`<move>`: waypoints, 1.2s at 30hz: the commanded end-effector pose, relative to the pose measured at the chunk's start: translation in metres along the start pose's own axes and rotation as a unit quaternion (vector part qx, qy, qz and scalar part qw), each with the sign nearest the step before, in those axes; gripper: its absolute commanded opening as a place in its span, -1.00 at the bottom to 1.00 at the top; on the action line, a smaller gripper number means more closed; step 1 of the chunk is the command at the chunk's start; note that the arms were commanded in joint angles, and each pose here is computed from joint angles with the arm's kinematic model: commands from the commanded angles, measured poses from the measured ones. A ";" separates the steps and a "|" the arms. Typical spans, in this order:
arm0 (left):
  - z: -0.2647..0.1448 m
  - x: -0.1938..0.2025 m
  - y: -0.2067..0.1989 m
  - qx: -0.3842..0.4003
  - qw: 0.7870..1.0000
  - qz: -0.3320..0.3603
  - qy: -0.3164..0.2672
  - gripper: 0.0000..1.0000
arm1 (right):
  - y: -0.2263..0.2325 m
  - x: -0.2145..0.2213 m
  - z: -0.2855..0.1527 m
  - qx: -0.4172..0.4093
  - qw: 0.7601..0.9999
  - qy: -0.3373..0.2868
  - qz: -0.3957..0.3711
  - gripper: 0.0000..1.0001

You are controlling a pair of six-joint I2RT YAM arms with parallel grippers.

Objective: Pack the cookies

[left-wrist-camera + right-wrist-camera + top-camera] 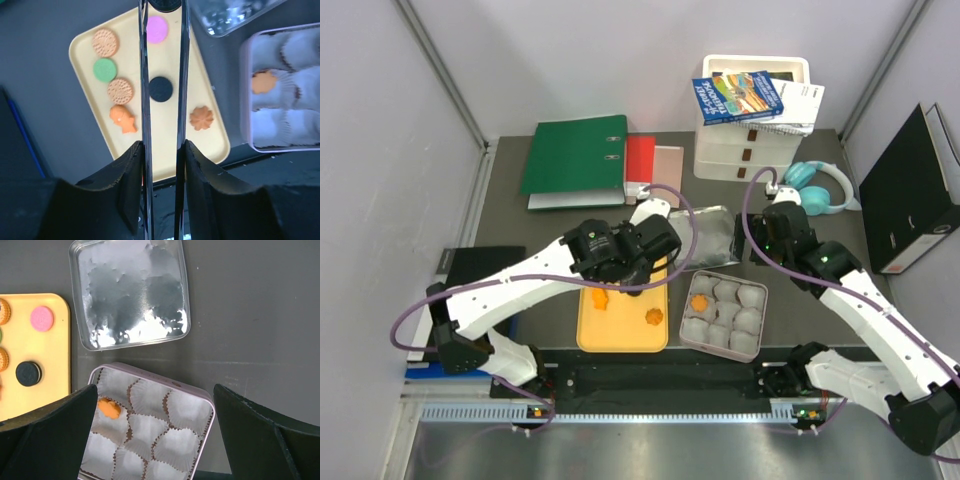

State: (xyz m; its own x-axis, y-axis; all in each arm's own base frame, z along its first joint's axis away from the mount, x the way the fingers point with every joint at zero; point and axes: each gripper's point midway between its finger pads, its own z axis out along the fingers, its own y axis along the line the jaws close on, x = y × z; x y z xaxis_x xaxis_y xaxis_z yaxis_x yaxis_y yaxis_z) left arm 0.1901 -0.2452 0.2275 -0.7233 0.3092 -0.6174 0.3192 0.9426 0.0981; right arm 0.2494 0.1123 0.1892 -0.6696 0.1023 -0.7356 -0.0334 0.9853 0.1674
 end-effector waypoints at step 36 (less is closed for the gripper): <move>-0.013 0.007 -0.145 0.181 0.960 0.211 -0.034 -0.20 | -0.003 -0.044 -0.026 0.019 0.998 -0.060 -0.009 0.98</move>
State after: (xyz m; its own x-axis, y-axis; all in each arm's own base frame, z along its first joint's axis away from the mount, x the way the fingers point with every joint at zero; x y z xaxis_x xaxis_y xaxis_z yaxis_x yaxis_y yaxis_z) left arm 0.1167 -0.3640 0.2049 -0.4741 0.6859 -0.5520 0.7908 0.6074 0.0754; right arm 0.2560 0.1014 0.2123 -0.6301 0.0918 -0.7711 -0.0043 0.9926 0.1217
